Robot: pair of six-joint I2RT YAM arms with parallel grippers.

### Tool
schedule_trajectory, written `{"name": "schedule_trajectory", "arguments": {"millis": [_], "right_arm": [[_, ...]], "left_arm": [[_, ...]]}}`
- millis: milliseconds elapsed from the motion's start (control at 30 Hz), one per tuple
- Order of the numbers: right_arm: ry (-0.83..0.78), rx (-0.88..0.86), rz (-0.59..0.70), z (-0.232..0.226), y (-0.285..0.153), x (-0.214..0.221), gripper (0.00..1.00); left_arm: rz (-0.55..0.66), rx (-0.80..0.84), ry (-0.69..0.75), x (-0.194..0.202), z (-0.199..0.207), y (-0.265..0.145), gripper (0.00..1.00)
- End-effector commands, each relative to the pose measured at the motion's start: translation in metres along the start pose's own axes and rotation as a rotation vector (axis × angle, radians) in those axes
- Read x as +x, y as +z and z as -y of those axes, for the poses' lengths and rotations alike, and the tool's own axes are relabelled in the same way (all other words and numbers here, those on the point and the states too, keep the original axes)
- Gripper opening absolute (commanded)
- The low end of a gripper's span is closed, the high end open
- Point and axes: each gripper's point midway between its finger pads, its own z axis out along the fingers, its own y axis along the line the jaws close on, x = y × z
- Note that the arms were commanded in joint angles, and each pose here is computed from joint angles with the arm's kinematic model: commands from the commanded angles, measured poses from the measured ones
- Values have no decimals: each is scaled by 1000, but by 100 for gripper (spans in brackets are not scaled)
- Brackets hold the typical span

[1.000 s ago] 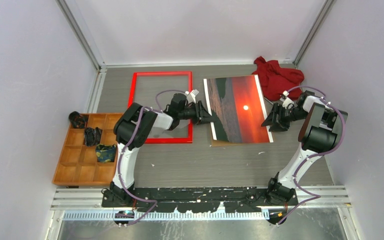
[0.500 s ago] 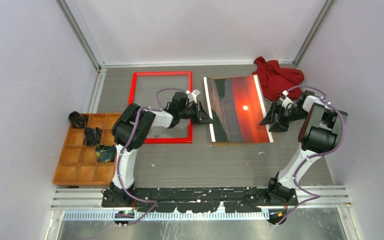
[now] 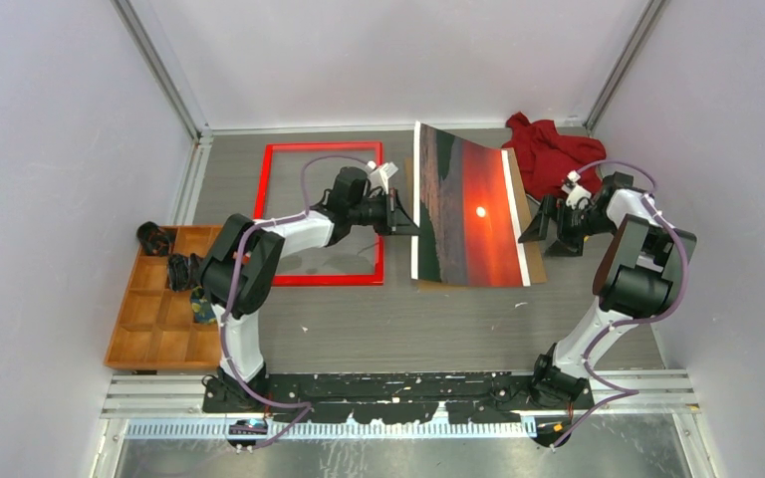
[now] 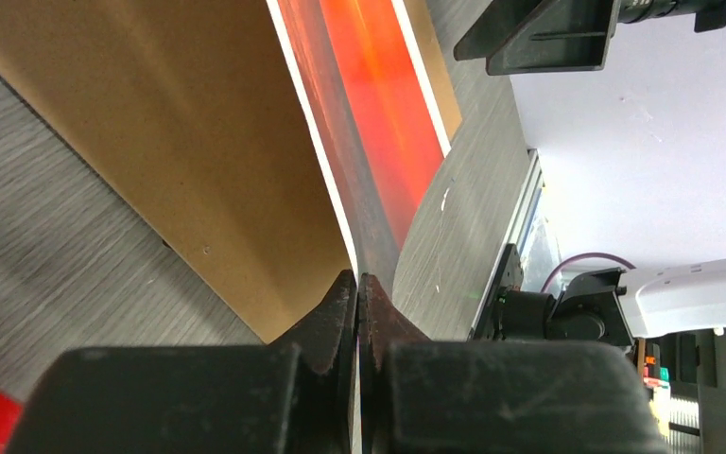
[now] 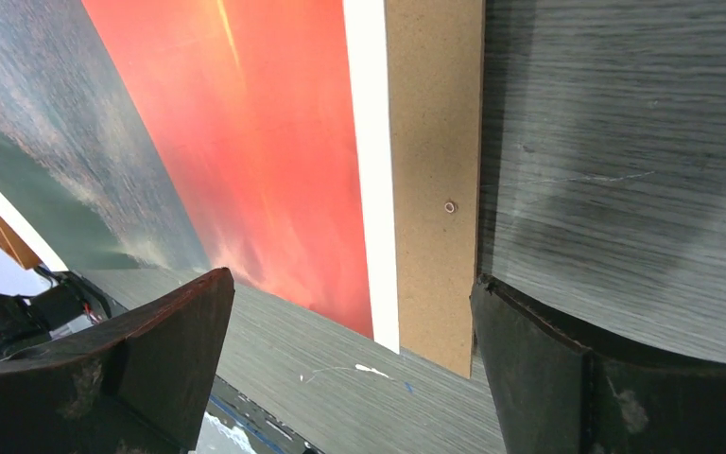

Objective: Take the photo out of the frame
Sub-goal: Move the photo to the photo frame.

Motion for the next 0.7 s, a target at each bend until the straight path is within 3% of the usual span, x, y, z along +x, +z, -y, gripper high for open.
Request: {"name": "schedule_trajectory", "arguments": {"millis": [0, 667], "right_arm": [[-46, 22, 45, -2, -10, -7, 100], [-15, 2, 64, 1, -15, -8, 100]], "left_arm": [[30, 5, 83, -18, 15, -20, 0], [-18, 25, 34, -16, -7, -90, 0]]}}
